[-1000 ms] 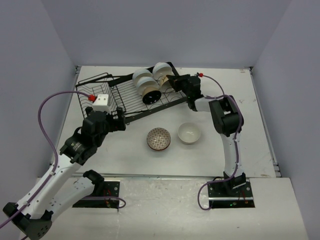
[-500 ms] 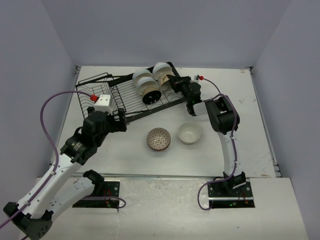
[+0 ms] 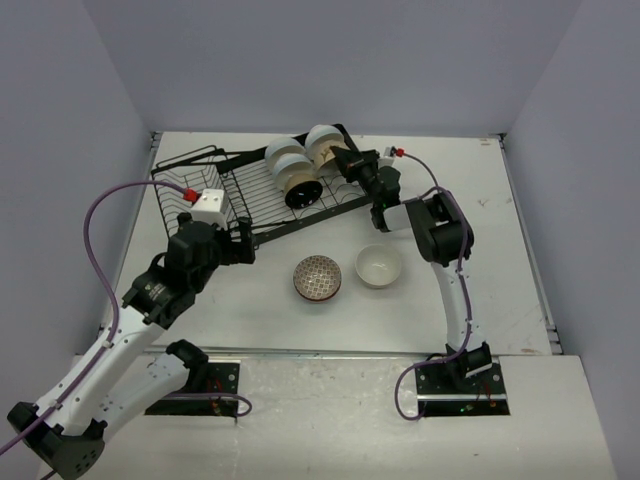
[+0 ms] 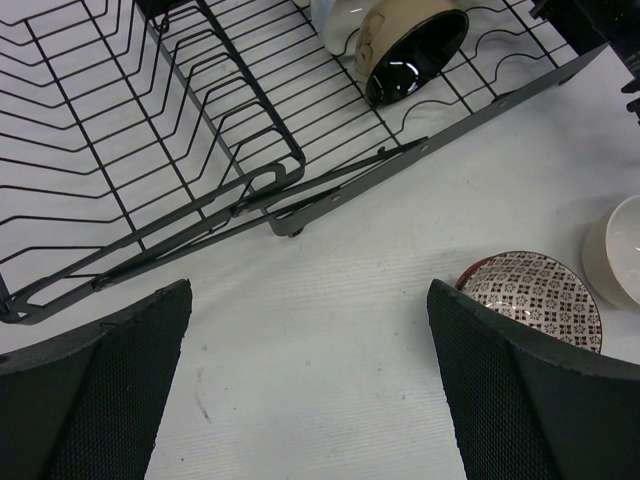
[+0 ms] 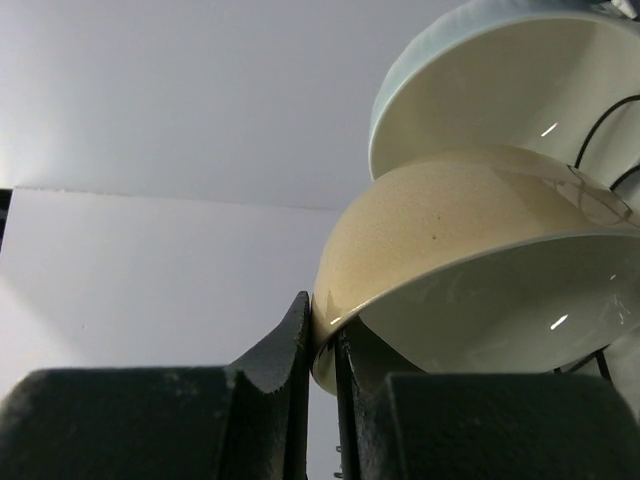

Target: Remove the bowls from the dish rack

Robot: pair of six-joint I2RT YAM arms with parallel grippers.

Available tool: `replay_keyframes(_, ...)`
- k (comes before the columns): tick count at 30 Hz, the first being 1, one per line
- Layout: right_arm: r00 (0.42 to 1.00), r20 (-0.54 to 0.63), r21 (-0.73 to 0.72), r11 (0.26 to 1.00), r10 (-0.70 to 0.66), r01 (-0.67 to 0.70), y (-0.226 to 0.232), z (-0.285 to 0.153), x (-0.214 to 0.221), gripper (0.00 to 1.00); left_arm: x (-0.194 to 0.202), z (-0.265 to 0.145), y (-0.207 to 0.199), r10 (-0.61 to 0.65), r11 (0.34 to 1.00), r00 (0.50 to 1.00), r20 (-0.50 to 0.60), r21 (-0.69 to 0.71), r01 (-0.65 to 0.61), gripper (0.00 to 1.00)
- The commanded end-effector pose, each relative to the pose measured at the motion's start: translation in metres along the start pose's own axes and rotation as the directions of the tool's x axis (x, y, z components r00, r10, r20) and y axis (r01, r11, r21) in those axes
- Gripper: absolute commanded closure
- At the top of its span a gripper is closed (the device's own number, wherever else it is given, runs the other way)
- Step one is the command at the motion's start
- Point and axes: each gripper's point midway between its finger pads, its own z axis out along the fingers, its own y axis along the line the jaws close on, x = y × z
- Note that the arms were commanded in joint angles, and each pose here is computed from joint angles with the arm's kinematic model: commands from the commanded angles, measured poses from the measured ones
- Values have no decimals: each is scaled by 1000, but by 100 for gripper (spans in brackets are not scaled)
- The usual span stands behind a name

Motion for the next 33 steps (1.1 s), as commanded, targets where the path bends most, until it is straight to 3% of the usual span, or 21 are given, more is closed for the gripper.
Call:
replay_keyframes(1, 996, -53, -337, 940, -76, 54, 98, 1, 16, 100, -7, 2, -2, 6, 1000, 1000, 30, 18, -7, 0)
replay_keyframes(7, 991, -62, -391, 917, -116, 83, 121, -10, 19, 100, -7, 3, -4, 10, 1000, 1000, 28, 27, -10, 0)
replay_keyframes(15, 959, -72, -444, 870, -273, 214, 191, -63, 27, 100, -8, 3, -3, 8, 1000, 1000, 29, 26, -9, 0)
replay_keyframes(17, 934, -65, -418, 859, -352, 295, 188, -81, 28, 100, -9, 2, -3, 4, 1000, 999, 34, 26, -5, 0)
replay_keyframes(23, 796, -97, -260, 787, -597, 559, 214, -124, 40, 100, -9, 3, -3, 4, 1000, 999, 32, 30, -5, 0)
replay_keyframes(24, 748, -117, -191, 754, -653, 628, 214, -134, 39, 100, -10, 2, -2, 4, 1000, 999, 34, 29, -5, 0)
replay_keyframes(27, 694, -174, -20, 707, -699, 707, 195, -155, 30, 100, -11, 1, -1, 0, 1000, 999, 39, 22, -1, 0)
replay_keyframes(28, 634, -139, 5, 640, -761, 768, 221, -160, 22, 100, -11, 2, 0, 0, 1000, 999, 39, 19, 0, 0)
replay_keyframes(29, 629, -269, 142, 616, -729, 775, 190, -177, 21, 100, -11, 2, 0, 0, 1000, 999, 40, 18, 0, 0)
replay_keyframes(30, 599, -328, 205, 564, -730, 800, 183, -188, 19, 100, -10, 2, 1, 0, 1000, 999, 37, 14, -1, 0)
replay_keyframes(31, 556, -333, 241, 501, -761, 831, 197, -191, 17, 100, -11, 2, 1, -1, 1000, 999, 39, 13, 1, 0)
replay_keyframes(33, 465, -515, 311, 348, -720, 884, 165, -226, 26, 100, -9, 3, 2, 0, 1000, 999, 33, 12, -1, 0)
